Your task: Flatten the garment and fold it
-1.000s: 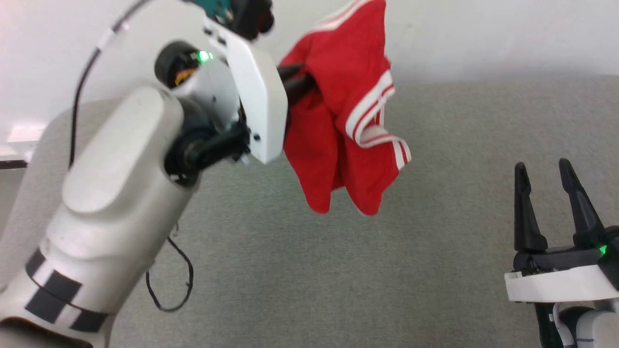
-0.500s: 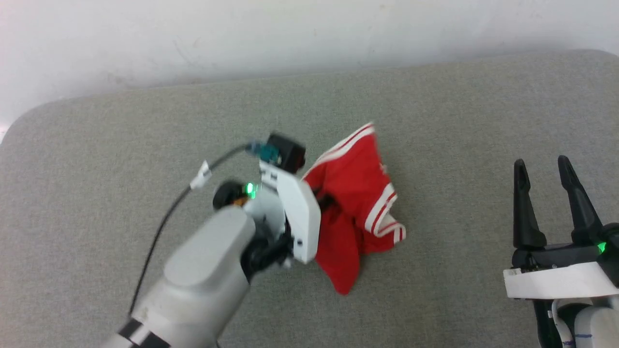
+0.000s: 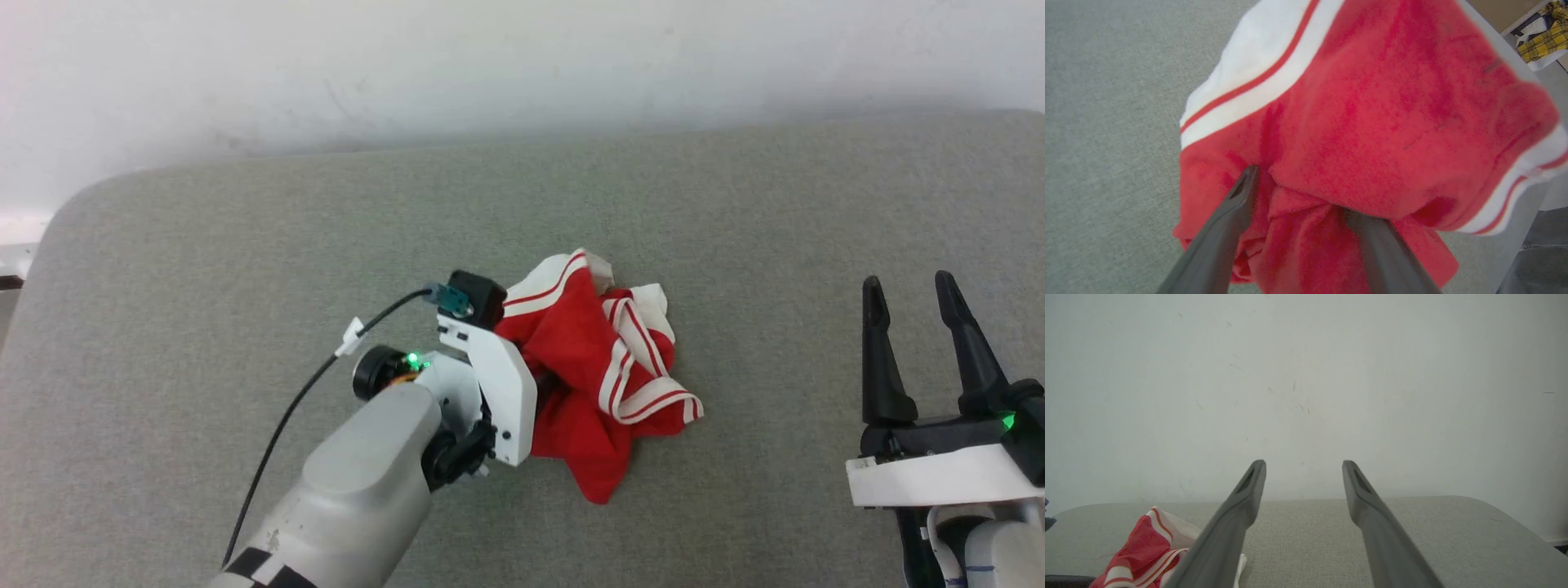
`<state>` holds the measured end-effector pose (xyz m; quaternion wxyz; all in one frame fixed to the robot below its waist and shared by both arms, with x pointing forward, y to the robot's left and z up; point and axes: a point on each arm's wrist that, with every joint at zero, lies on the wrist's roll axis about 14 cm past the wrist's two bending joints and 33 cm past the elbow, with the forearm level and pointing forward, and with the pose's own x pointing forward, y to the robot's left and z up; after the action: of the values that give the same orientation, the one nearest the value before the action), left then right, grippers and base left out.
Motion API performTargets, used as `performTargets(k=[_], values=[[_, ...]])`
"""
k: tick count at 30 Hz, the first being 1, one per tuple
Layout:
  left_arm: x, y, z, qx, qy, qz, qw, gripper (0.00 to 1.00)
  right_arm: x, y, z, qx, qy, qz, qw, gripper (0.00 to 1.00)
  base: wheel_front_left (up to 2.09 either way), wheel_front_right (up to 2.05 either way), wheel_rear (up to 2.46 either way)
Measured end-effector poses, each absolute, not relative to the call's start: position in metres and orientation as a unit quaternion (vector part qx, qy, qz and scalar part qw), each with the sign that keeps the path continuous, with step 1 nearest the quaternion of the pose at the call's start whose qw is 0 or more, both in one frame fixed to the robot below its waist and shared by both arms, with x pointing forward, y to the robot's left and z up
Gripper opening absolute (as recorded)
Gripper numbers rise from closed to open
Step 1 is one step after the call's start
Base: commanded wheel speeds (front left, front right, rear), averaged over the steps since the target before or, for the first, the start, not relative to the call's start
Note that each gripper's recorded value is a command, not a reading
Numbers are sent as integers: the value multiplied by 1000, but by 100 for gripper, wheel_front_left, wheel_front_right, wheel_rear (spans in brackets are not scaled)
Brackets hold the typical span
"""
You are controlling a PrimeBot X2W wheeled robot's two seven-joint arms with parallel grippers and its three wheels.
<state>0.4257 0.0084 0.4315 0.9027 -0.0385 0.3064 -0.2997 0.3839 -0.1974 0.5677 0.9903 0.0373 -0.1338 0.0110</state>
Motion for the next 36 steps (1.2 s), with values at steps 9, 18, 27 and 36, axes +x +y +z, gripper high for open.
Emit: performTargets(k=[9, 18, 27, 36], values=[[455, 42, 508, -106, 157, -267, 945, 100, 381, -188, 576, 42, -145, 25, 988, 100, 0, 0, 0], [432, 121, 540, -143, -6, -136, 980, 100, 376, -192, 565, 48, -129, 18, 990, 100, 0, 0, 0], [383, 161, 557, -136, -80, -28, 987, 100, 373, -194, 551, 52, -108, 14, 993, 100, 0, 0, 0], [337, 175, 524, -146, -49, 29, 988, 100, 366, -194, 530, 62, -74, 12, 995, 100, 0, 0, 0]])
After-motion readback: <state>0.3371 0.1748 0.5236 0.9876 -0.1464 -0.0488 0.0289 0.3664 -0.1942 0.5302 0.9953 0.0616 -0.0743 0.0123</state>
